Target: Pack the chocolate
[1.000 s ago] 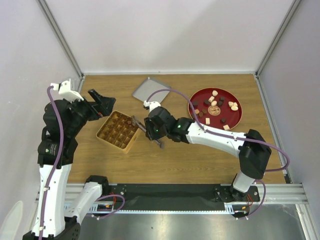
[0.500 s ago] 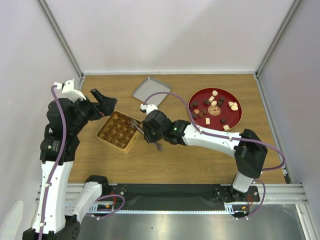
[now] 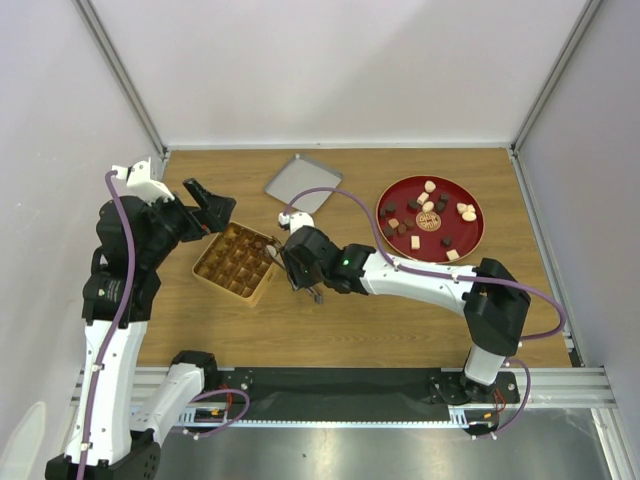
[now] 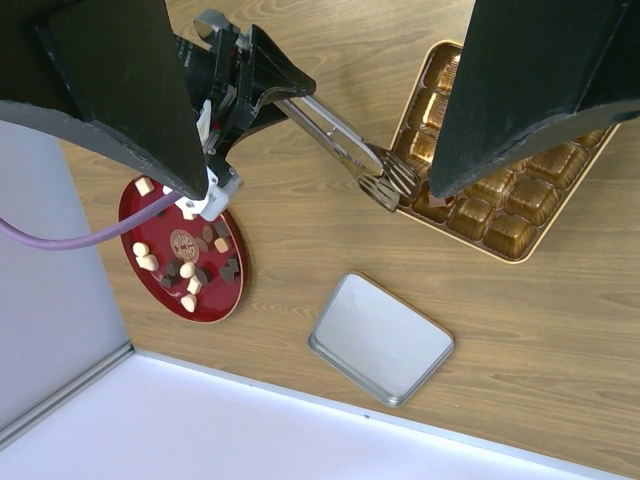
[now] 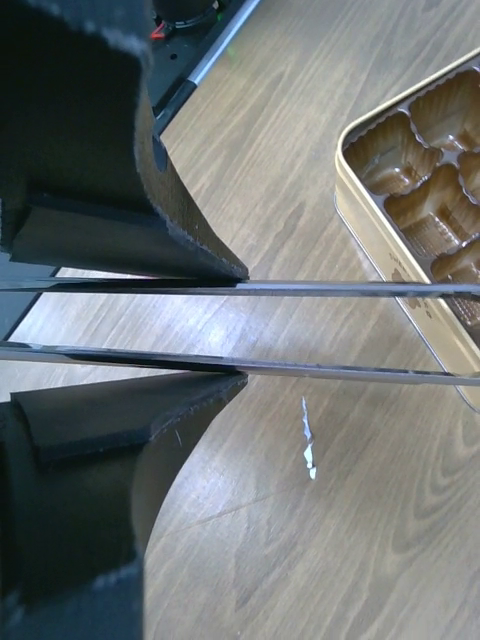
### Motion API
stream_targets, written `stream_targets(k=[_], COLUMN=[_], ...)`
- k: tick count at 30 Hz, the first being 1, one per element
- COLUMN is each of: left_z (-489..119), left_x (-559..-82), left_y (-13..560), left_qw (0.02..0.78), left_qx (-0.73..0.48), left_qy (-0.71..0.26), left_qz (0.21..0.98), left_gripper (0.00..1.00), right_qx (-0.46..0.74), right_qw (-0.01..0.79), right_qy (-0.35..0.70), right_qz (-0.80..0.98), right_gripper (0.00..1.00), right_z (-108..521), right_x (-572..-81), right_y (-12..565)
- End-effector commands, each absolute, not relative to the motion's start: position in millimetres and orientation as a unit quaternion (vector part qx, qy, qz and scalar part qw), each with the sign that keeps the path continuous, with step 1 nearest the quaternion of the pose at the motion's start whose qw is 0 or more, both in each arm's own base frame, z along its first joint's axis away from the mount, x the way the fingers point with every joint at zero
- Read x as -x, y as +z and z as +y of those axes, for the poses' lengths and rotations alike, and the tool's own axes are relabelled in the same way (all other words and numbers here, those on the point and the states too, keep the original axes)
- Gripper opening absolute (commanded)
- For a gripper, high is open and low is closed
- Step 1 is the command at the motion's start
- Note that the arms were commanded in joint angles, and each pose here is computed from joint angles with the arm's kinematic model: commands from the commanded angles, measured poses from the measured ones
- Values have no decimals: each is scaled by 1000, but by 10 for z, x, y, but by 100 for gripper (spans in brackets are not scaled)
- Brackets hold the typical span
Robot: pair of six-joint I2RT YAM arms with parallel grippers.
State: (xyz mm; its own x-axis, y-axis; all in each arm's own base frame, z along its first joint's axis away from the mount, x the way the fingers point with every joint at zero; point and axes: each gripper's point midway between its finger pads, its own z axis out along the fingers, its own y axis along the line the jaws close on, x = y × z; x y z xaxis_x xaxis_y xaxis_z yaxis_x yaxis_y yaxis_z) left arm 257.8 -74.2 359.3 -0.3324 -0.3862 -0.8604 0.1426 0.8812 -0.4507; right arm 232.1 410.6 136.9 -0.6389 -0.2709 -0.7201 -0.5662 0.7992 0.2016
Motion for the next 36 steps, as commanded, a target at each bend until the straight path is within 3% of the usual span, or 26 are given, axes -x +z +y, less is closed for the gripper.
stream_targets(k=[1,10,16,28,32,36], left_z=[-775,-798,-840,-911,-939,-955], left_x=[-2594,-2596,-2645,-2672,-2697,-2715], left_y=[3701,3700,3603,3471,3452,3430], left_qw=[588,586,576,555,552,548], left_qx=[72,64,57,51,49,48], left_qy=[-243,-246,-252,-266,-272,-275], left_qz=[768,769,776,787,786,789], left_gripper=[100,100,100,100,100,100], right_qx=[228,219,181,18,-29,-40], right_qw=[387,434,452,403,360,317], right_qy=[214,206,187,62,36,48], right_qz=[867,849,854,913,932,946], right_gripper=[46,46,44,43,43,43], right_z=[4102,3981,3518,1343,945,941], right_x=[-2380,-2489,-2583,-2916,-2843,-2685], right_y=[1655,2158,2475,2071,1865,1689])
